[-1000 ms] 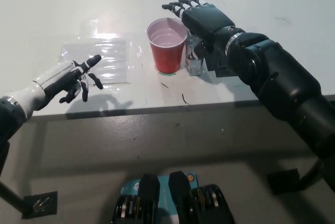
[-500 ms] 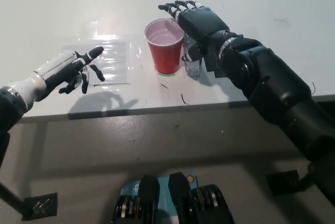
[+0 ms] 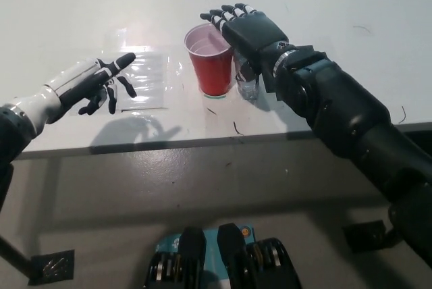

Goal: The robot uses its right hand to press the hand soap kept in the middle of the table to get liquid hand soap out

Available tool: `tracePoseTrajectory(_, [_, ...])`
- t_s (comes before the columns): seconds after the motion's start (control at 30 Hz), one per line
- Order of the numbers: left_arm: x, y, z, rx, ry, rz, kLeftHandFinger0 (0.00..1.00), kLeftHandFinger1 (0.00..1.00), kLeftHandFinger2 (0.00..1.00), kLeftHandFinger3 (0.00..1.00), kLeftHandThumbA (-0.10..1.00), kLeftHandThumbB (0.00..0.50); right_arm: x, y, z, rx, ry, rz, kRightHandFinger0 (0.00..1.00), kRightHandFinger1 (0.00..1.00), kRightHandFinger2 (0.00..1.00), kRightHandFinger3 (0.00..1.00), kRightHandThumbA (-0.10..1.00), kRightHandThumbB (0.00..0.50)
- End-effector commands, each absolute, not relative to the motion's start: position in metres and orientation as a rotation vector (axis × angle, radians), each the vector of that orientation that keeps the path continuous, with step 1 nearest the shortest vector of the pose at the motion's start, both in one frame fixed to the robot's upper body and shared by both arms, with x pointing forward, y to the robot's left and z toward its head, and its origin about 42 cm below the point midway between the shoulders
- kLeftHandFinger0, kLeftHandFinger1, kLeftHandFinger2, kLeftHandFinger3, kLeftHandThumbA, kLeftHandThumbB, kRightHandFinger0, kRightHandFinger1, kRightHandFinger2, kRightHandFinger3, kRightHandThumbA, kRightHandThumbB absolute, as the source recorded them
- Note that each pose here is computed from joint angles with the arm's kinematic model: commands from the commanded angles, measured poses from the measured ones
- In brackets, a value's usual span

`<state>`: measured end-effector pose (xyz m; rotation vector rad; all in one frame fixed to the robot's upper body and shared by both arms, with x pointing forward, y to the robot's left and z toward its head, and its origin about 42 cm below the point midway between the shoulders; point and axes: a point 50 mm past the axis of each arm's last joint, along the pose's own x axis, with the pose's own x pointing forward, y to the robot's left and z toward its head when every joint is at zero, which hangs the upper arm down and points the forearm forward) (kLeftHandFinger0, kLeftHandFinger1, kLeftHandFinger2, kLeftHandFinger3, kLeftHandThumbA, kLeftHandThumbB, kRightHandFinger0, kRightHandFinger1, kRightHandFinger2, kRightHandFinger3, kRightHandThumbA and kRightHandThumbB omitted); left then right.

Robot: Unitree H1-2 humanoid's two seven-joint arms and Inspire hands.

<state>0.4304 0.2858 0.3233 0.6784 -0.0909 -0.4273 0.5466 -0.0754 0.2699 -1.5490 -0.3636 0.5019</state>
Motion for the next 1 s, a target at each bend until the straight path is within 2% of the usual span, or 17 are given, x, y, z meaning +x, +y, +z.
tracePoseTrajectory(0.0, [0.434, 0.296, 0.357, 0.734, -0.151, -0.403, 0.05, 0.07, 0.21, 0.48, 1.0, 0.151, 0.525, -0.108, 0.178, -1.71, -0.062, 0.692, 1.0, 1.0, 1.0, 1.0, 1.0, 0.5])
tracePoseTrajectory(0.1, [0.435, 0.294, 0.361, 0.736, -0.162, -0.405, 0.05, 0.07, 0.22, 0.47, 1.0, 0.144, 0.524, -0.106, 0.177, -1.741, -0.069, 0.698, 1.0, 1.0, 1.0, 1.0, 1.0, 0.5])
tracePoseTrajectory(0.2, [0.436, 0.296, 0.361, 0.734, -0.167, -0.404, 0.04, 0.06, 0.21, 0.47, 1.0, 0.157, 0.52, -0.103, 0.17, -1.743, -0.032, 0.718, 1.0, 1.0, 1.0, 1.0, 1.0, 0.5])
tracePoseTrajectory(0.37, [0.436, 0.296, 0.363, 0.733, -0.175, -0.408, 0.01, 0.05, 0.19, 0.47, 1.0, 0.142, 0.518, -0.103, 0.164, -1.731, -0.005, 0.74, 1.0, 1.0, 1.0, 1.0, 1.0, 0.5])
tracePoseTrajectory(0.5, [0.435, 0.298, 0.359, 0.726, -0.166, -0.406, 0.02, 0.06, 0.2, 0.47, 1.0, 0.143, 0.518, -0.106, 0.162, -1.71, 0.012, 0.746, 1.0, 1.0, 1.0, 1.0, 1.0, 0.5])
tracePoseTrajectory(0.53, [0.434, 0.299, 0.358, 0.717, -0.153, -0.403, 0.04, 0.08, 0.23, 0.51, 1.0, 0.149, 0.519, -0.108, 0.166, -1.691, 0.008, 0.737, 1.0, 1.0, 1.0, 1.0, 1.0, 0.5])
tracePoseTrajectory(0.6, [0.433, 0.299, 0.356, 0.717, -0.151, -0.401, 0.05, 0.08, 0.22, 0.5, 1.0, 0.151, 0.523, -0.112, 0.176, -1.629, -0.018, 0.696, 1.0, 1.0, 1.0, 1.0, 1.0, 0.5])
tracePoseTrajectory(0.77, [0.431, 0.299, 0.351, 0.722, -0.136, -0.397, 0.05, 0.09, 0.23, 0.51, 1.0, 0.143, 0.539, -0.114, 0.227, -1.477, -0.124, 0.569, 1.0, 1.0, 1.0, 1.0, 1.0, 0.5])
tracePoseTrajectory(0.83, [0.428, 0.299, 0.341, 0.718, -0.126, -0.401, 0.03, 0.07, 0.21, 0.49, 1.0, 0.144, 0.546, -0.112, 0.267, -1.391, -0.228, 0.524, 1.0, 1.0, 1.0, 1.0, 1.0, 0.478])
tracePoseTrajectory(0.9, [0.427, 0.3, 0.337, 0.713, -0.12, -0.401, 0.02, 0.06, 0.2, 0.49, 1.0, 0.139, 0.549, -0.111, 0.284, -1.38, -0.254, 0.515, 1.0, 1.0, 1.0, 1.0, 1.0, 0.499])
tracePoseTrajectory(0.93, [0.425, 0.301, 0.332, 0.704, -0.106, -0.396, 0.01, 0.05, 0.19, 0.48, 1.0, 0.164, 0.555, -0.109, 0.318, -1.369, -0.316, 0.484, 1.0, 1.0, 1.0, 1.0, 1.0, 0.5])
tracePoseTrajectory(0.97, [0.424, 0.301, 0.33, 0.702, -0.1, -0.395, 0.02, 0.05, 0.19, 0.48, 1.0, 0.163, 0.556, -0.108, 0.331, -1.357, -0.321, 0.477, 1.0, 1.0, 1.0, 1.0, 1.0, 0.5])
